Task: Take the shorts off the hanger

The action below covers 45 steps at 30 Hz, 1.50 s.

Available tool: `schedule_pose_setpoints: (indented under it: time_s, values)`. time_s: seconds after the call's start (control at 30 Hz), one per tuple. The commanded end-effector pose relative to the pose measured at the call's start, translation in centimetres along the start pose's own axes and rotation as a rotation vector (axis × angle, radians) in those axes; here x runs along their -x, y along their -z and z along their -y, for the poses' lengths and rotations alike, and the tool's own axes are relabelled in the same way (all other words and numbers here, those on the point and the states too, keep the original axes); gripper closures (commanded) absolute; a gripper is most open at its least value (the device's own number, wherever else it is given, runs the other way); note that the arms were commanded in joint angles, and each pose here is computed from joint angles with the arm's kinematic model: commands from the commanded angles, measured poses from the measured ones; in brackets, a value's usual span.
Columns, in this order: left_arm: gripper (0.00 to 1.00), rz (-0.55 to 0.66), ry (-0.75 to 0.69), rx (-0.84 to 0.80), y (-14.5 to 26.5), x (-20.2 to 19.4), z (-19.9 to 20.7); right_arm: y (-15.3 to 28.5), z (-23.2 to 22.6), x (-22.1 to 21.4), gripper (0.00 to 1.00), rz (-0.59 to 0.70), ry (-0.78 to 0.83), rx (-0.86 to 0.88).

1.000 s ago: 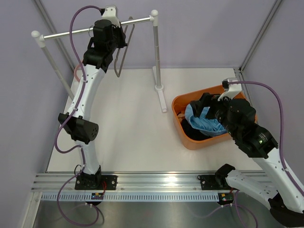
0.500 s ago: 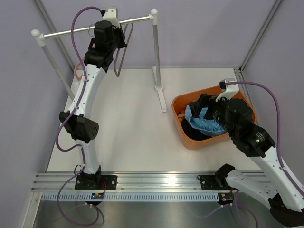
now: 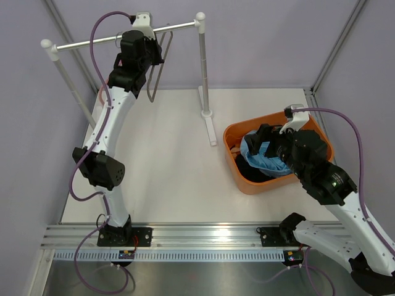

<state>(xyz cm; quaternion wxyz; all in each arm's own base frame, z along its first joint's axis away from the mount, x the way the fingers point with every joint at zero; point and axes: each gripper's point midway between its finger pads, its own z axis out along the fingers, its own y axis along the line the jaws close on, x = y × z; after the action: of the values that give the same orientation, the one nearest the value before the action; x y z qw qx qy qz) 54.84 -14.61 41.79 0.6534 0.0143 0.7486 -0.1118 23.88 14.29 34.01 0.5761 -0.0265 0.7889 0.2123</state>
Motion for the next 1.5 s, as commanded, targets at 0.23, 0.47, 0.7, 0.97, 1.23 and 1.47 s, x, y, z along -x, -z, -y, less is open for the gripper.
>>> schedule_pose_setpoints:
  time_s: [0.23,0.47,0.7,0.97,1.23,1.47]
  values:
    - [0.86,0.035,-0.01,-0.008,2.8,2.4,-0.2,0.2,-0.5,0.8,0.02,0.031,-0.015,0.026]
    - [0.76,0.07,-0.022,-0.013,4.7,4.0,-0.1,0.0,-0.5,0.7,0.02,0.029,-0.017,0.022]
    - [0.64,0.112,-0.033,-0.02,6.9,6.0,0.0,-0.3,-0.6,0.7,0.01,0.022,-0.022,0.024]
    - [0.63,0.142,-0.034,-0.03,9.9,7.7,0.1,-0.3,-0.9,0.8,0.01,0.024,-0.042,0.034]
    - [0.62,0.126,-0.004,-0.198,15.4,7.8,4.7,-0.1,-0.7,0.7,0.0,0.032,-0.075,0.026]
    - [0.51,-0.017,-0.058,-0.343,22.1,2.3,9.7,0.9,-1.1,0.9,0.01,0.052,-0.123,0.054]
